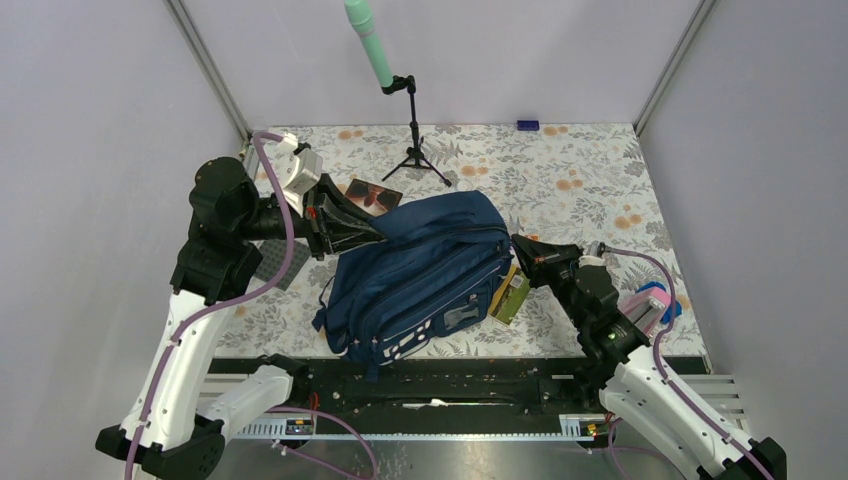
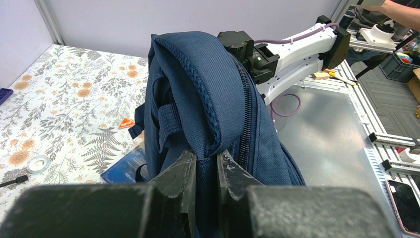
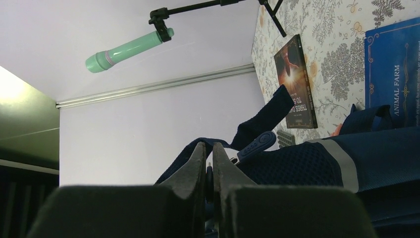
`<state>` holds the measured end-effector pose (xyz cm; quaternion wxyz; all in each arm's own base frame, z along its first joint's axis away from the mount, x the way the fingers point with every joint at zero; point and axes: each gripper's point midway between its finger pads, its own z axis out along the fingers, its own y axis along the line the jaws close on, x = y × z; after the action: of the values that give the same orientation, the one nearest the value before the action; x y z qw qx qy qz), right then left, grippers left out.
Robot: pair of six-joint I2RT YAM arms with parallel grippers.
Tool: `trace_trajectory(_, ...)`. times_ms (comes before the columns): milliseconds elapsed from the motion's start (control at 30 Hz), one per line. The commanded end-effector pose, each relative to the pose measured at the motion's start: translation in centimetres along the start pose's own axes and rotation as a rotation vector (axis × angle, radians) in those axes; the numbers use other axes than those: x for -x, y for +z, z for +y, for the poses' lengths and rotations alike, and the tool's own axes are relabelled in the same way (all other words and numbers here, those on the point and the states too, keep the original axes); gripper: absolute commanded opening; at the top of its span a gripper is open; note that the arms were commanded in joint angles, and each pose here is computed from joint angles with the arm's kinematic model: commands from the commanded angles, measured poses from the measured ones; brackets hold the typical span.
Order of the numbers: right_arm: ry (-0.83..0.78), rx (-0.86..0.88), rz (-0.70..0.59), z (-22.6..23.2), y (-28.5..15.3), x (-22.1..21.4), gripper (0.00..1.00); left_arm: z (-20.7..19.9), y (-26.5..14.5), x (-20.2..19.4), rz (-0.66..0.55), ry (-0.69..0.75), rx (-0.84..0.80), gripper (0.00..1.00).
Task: Pack the student bag
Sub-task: Unzip the student bag at the center of the board.
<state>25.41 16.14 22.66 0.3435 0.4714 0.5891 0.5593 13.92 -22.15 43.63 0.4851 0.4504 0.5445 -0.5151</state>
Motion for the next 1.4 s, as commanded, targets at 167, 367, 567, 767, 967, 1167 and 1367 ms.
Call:
trace_trajectory(167,-0.060,0.042,-0.055,2.2,-0.2,0.5,0.00,-0.7,-0.4,2.3,-0.055,0.150,0.015,0.00)
trace_trajectory(367,-0.128,0.043,-0.089,2.8,-0.3,1.0,0.00,-0.7,-0.4,2.2,-0.055,0.150,0.014,0.00)
trace_trajectory(567,-0.202,0.088,-0.101,5.6,-0.8,0.8,0.00,-0.5,-0.4,2.0,-0.053,0.145,0.019,0.00)
trace_trajectory(767,-0.260,0.129,-0.103,8.1,-1.2,0.3,0.00,-0.4,-0.3,1.9,-0.049,0.138,0.012,0.00)
trace_trajectory(967,-0.306,0.166,-0.092,10.1,-1.5,-0.5,0.00,-0.2,-0.2,1.8,-0.047,0.134,0.016,0.00)
trace_trajectory(1167,-0.368,0.192,-0.078,11.6,-1.7,-1.4,0.00,0.1,-0.2,1.9,-0.049,0.130,0.027,0.00)
trace_trajectory(1367,-0.428,0.222,-0.081,12.9,-2.0,-2.1,0.00,0.6,-0.2,1.9,-0.050,0.126,0.057,0.00)
